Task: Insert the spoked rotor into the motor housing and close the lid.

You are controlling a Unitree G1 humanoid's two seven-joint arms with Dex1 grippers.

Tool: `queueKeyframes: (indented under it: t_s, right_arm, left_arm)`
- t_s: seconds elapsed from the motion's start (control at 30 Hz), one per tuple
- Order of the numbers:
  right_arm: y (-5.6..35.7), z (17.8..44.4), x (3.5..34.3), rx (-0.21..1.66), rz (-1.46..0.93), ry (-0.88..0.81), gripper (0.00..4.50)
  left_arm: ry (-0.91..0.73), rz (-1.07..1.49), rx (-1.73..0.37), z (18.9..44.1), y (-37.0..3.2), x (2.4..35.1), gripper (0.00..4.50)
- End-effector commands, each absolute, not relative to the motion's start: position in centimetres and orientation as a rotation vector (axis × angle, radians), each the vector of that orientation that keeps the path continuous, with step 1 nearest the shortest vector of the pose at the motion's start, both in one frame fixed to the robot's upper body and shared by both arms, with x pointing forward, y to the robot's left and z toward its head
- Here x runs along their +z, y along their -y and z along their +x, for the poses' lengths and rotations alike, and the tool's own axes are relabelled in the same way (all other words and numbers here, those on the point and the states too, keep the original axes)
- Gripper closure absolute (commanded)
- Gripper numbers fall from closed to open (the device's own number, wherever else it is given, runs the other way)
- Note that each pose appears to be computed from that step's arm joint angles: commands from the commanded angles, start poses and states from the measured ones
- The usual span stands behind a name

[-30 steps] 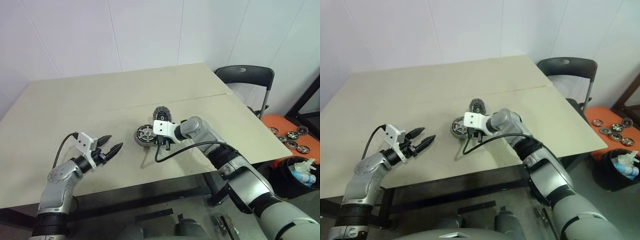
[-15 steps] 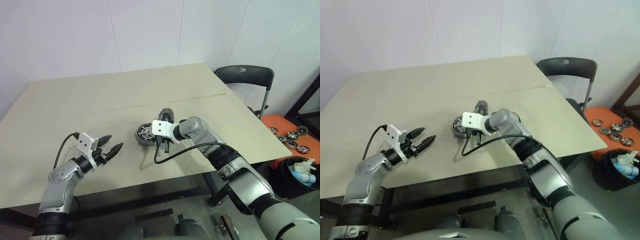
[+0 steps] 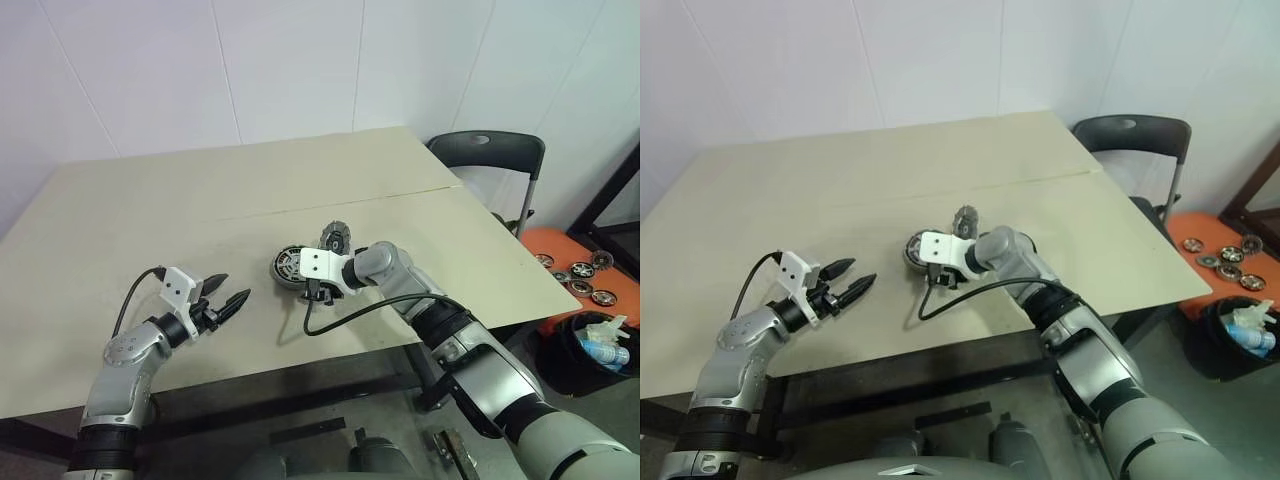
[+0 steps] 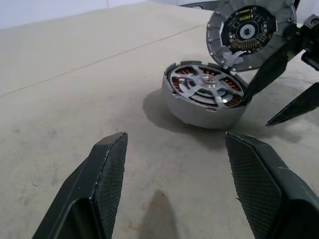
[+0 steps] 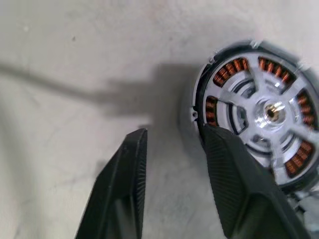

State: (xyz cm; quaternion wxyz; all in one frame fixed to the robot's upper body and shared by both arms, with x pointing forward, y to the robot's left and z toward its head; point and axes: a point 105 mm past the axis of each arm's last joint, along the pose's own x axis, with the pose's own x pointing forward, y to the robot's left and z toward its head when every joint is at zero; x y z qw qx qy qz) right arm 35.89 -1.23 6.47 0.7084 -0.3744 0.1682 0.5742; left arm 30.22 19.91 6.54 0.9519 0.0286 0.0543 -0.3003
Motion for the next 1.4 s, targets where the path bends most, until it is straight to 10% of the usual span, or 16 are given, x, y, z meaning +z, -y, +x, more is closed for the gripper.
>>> queueKeyframes:
  t_s: [0.03, 0.2, 0.4, 1.4]
  right_arm:
    - [0.7, 35.7, 6.6, 1.278, -0.841, -0.362, 2.84]
    - [0.9, 35.6, 6.0, 1.275, -0.854, -0.38, 2.84]
    - [1.2, 35.6, 5.9, 1.257, -0.858, -0.376, 4.37]
    - [2.3, 33.9, 9.3, 1.416, -0.933, -0.341, 4.37]
  left_arm:
    - [-0.054, 0.08, -0.608, 30.5, -19.8, 7.9, 1.17]
    - [-0.049, 0.073, -0.6, 30.4, -19.7, 7.9, 1.17]
    - [-0.047, 0.067, -0.6, 30.3, -19.4, 7.9, 1.17]
    - [-0.072, 0.079, -0.615, 30.5, -18.7, 7.3, 1.17]
